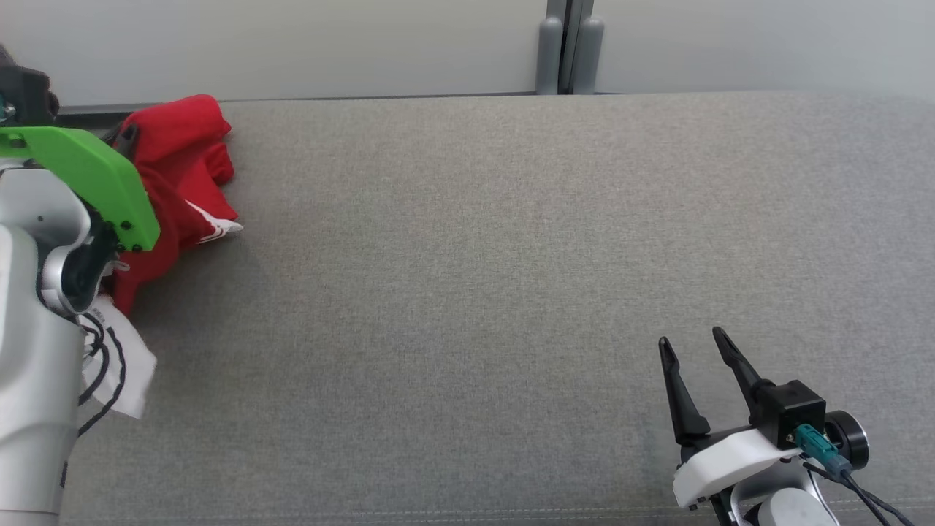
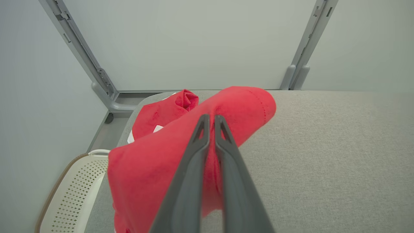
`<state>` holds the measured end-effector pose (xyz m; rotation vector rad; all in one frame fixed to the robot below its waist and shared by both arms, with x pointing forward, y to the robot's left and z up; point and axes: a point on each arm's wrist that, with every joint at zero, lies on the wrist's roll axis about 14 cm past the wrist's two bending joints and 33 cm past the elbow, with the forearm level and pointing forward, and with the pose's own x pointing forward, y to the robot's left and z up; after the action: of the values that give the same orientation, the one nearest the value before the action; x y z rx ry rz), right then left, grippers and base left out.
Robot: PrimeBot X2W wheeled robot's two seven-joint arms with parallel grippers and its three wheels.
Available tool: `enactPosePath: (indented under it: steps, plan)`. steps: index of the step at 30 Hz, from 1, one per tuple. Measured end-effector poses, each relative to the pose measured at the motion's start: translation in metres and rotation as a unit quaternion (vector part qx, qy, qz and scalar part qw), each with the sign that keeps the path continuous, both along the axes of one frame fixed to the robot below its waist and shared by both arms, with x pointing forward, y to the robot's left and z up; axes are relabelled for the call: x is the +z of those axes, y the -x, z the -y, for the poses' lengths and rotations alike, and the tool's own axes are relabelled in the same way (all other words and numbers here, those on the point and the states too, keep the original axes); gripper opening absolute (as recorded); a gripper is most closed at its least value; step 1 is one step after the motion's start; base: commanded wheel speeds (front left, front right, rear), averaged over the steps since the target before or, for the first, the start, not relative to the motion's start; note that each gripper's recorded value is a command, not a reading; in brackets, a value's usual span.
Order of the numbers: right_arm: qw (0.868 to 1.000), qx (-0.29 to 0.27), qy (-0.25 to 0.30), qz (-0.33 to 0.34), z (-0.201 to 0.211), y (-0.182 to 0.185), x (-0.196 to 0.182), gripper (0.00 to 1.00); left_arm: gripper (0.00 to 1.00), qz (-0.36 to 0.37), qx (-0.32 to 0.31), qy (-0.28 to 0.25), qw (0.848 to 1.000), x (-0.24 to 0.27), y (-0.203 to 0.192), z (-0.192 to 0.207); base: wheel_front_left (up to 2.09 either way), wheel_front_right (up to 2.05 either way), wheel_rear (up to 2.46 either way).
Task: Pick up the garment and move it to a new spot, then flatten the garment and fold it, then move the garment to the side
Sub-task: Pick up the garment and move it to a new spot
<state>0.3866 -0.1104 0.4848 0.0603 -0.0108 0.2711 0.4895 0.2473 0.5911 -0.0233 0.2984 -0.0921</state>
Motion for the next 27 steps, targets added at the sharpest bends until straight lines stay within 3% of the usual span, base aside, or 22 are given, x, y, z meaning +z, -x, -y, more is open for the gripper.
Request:
enactPosePath:
  steps: [9,18,27]
  plan:
    - [0.999,-0.035,-0.009,0.023,0.022,0.019,0.017,1.0,0.0,0.084,-0.095,0.048,0.991,0.033,-0.013,0.1,0.0,0.0,0.0]
    - [0.996,-0.084,-0.005,0.028,0.054,0.036,0.021,1.0,0.0,0.09,-0.185,0.135,0.969,0.014,-0.017,0.228,0.0,0.0,0.0]
    - [0.991,-0.127,-0.007,0.044,0.082,0.047,0.034,1.0,0.0,0.07,-0.224,0.158,0.959,-0.011,-0.03,0.308,0.0,0.0,0.0]
